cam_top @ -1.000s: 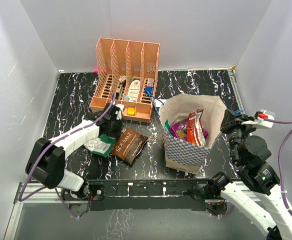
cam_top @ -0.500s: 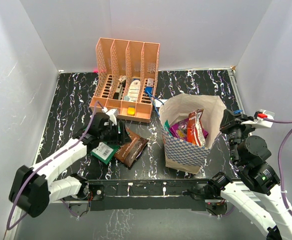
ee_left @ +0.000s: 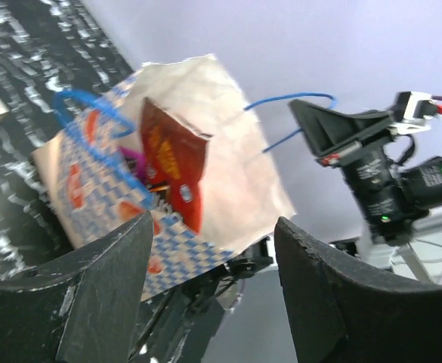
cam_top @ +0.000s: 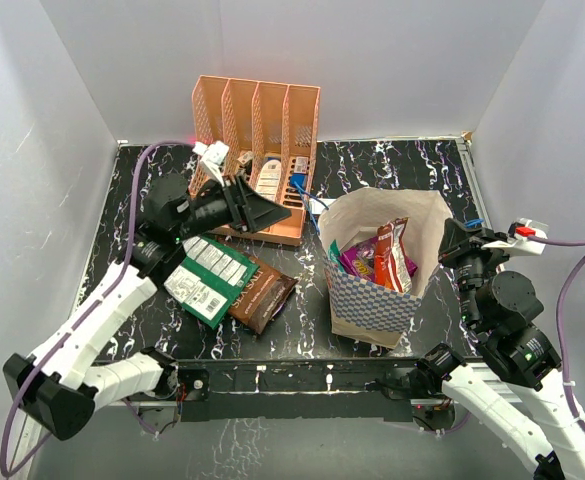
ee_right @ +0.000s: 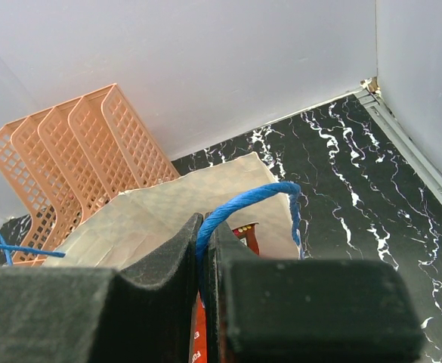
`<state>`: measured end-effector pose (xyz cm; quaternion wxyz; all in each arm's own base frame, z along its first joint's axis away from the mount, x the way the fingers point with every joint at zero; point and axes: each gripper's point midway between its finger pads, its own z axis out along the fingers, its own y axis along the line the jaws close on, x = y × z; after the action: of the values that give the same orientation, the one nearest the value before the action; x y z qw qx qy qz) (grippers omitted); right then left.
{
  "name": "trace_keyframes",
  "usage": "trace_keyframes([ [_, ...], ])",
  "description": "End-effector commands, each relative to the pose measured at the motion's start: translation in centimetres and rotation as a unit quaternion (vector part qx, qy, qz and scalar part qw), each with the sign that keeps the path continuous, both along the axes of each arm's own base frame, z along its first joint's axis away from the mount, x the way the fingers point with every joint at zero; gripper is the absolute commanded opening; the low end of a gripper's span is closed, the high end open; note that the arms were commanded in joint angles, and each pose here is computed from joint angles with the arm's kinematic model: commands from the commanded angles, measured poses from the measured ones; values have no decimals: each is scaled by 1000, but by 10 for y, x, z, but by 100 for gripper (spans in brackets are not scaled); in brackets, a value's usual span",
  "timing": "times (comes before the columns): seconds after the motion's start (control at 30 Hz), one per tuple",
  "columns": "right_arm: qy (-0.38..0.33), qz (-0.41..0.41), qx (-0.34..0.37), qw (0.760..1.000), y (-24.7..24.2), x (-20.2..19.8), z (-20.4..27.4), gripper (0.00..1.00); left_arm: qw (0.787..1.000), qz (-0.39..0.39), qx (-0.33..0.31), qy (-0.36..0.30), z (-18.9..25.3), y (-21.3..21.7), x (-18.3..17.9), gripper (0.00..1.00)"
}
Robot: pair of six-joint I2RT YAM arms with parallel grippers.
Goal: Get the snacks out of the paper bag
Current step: Take out the snack from the paper bag.
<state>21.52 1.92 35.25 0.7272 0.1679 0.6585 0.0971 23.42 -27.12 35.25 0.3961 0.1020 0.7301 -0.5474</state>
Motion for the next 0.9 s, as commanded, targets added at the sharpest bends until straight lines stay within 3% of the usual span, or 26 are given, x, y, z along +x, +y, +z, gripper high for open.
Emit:
trace_keyframes([
  [0.0, -26, 11, 21, 999, 3, -2, 14, 8, 988, -114, -86, -62, 64, -50, -33, 63],
  [0.17, -28, 15, 26, 999, 5, -1, 15, 8, 984, -147, -35, -92, 67, -116, -38, 62],
  [0.37, -31, 12, 31, 999, 3, -3, 16, 8, 992, -84, 57, -81, 13, -164, -4, 62],
  [0.6, -33, 13, 32, 999, 2, -4, 18, 8, 976, -18, 203, -70, -59, -195, 11, 60],
  [0.87, -30, 9, 29, 999, 1, -5, 14, 8, 972, -8, 233, -19, -101, -220, 12, 47],
])
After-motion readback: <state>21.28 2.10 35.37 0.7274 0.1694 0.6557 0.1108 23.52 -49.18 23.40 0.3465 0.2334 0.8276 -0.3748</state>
